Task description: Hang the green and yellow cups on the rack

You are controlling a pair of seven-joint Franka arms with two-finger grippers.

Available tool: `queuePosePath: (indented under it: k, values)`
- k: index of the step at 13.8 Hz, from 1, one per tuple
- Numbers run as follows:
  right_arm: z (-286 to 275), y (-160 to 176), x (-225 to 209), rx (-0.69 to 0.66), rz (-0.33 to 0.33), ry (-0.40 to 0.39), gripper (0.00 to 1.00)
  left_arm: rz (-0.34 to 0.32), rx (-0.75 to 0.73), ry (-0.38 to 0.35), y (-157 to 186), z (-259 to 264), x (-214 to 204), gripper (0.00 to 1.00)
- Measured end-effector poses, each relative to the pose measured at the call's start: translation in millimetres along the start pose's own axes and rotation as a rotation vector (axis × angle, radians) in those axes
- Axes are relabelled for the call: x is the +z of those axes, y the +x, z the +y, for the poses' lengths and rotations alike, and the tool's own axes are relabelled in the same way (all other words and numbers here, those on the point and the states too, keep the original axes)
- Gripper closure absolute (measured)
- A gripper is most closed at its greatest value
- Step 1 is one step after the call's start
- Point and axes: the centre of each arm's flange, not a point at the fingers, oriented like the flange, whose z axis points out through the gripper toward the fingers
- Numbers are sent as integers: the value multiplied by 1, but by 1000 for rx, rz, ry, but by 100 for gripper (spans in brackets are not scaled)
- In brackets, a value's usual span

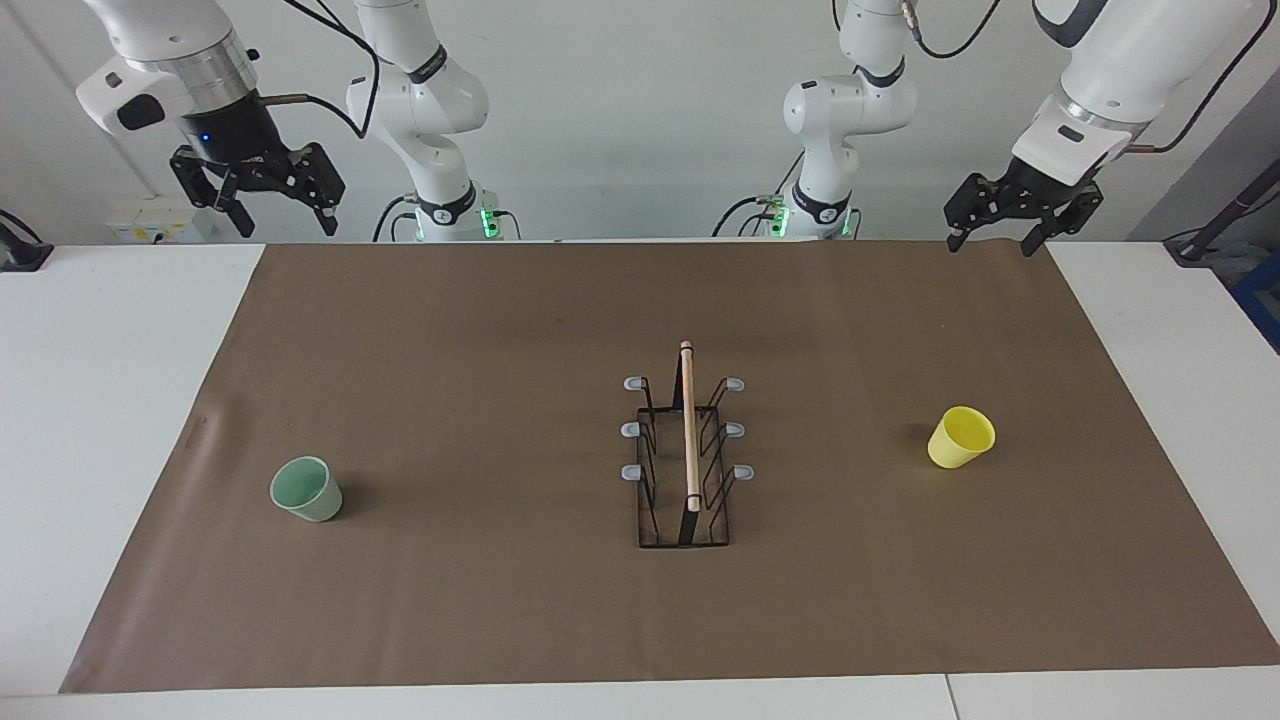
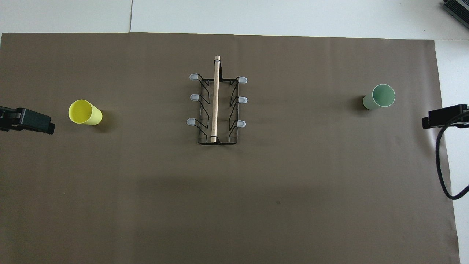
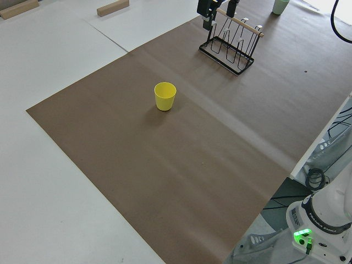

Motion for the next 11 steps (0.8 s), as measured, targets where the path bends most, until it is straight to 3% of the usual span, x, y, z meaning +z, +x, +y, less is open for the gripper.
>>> queuePosePath:
  k: [11]
  values:
    - [-2, 1, 2, -3, -4, 0, 0, 43, 5, 4, 5, 3, -4, 0]
